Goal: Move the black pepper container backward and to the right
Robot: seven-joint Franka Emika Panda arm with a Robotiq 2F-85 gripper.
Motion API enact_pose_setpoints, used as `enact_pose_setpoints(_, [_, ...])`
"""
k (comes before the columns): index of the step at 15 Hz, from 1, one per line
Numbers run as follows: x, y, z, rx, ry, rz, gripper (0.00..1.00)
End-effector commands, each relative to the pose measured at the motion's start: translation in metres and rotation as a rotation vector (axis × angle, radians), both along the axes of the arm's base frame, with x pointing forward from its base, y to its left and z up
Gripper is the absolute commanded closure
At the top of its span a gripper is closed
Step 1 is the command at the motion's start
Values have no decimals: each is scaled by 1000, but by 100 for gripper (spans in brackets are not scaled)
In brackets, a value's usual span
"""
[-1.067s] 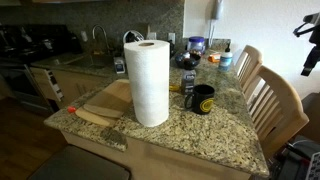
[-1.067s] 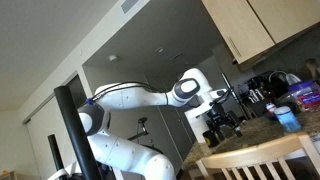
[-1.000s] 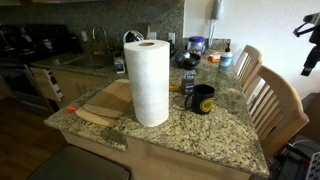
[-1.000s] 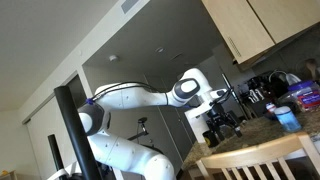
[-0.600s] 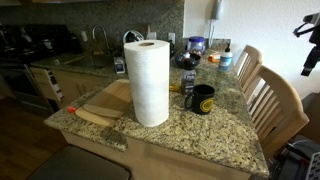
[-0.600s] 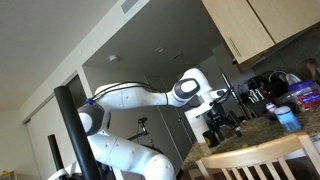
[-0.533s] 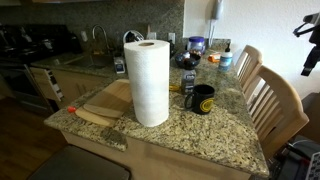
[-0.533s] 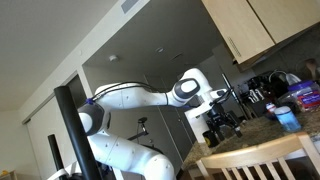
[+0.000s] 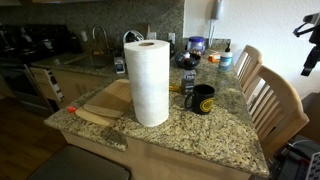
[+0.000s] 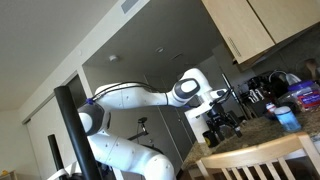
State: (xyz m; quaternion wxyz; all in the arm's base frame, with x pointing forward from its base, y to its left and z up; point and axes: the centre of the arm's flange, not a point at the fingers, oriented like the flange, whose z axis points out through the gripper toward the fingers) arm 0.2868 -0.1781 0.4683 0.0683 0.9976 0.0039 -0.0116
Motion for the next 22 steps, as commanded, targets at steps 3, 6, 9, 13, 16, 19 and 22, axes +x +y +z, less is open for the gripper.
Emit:
enact_pose_setpoints(3, [0, 0, 0, 0, 0, 0, 0])
enact_pose_setpoints(6, [0, 0, 0, 0, 0, 0, 0])
enact_pose_setpoints(9, [52, 36, 25, 62, -174, -66, 0])
enact_pose_setpoints(13, [114, 116, 81, 145, -452, -103, 0])
enact_pose_setpoints(16, [104, 132, 93, 152, -519, -89, 0])
enact_pose_setpoints(19, [110, 140, 95, 151, -533, -87, 0])
enact_pose_setpoints(22, [114, 125, 93, 204, -506, -148, 0])
